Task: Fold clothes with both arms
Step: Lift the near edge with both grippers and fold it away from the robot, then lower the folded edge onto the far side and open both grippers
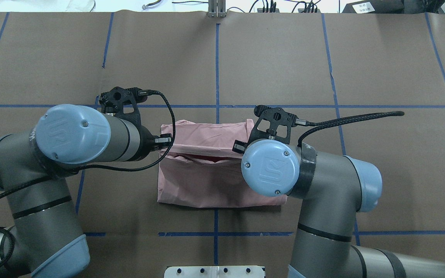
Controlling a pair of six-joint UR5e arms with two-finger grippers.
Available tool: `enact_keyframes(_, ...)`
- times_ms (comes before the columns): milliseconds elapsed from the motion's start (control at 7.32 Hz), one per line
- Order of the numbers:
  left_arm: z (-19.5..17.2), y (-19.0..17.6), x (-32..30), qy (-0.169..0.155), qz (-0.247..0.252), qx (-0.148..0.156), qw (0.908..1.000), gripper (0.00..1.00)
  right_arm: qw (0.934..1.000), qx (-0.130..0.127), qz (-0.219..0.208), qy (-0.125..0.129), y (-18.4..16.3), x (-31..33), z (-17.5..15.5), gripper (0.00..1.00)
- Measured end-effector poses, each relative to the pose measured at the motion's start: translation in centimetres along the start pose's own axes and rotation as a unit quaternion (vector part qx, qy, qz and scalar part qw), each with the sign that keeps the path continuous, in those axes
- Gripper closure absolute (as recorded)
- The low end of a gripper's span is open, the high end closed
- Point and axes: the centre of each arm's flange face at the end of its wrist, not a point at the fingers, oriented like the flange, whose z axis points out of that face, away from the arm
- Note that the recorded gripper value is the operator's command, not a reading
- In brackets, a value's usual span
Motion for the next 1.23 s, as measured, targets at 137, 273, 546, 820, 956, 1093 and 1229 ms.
enact_keyframes(137,1.7,-1.0,0.0,-0.003,0.000,0.005,1.0000,1.00,1.0000,0.006,0.002,-0.002,-0.6,-0.9,2.2,1.00)
enact_keyframes(273,3.6,-1.9,-0.1,-0.007,-0.001,0.009,0.9999,1.00,0.9999,0.010,0.003,-0.001,-1.0,-1.9,4.4,1.00)
enact_keyframes(546,7.6,-3.6,-0.6,-0.014,0.002,0.017,0.9998,1.00,0.9998,0.017,0.001,0.010,-1.6,-3.4,7.5,1.00)
enact_keyframes(820,10.5,-4.6,-1.2,-0.018,0.004,0.021,0.9996,0.75,0.9997,0.020,-0.001,0.014,-1.9,-3.7,10.4,0.99)
enact_keyframes(956,11.1,-4.7,-1.3,-0.020,0.004,0.021,0.9996,0.01,0.9997,0.021,-0.006,0.013,-2.0,-3.8,11.3,0.01)
enact_keyframes(1093,11.3,-4.7,-1.4,-0.020,0.014,0.020,0.9995,0.00,0.9995,0.022,-0.016,0.014,-2.1,-3.8,11.8,0.00)
enact_keyframes(1229,10.8,-4.9,-1.4,-0.015,0.041,0.023,0.9988,0.00,0.9991,0.021,-0.036,0.011,-2.2,-4.1,11.8,0.00)
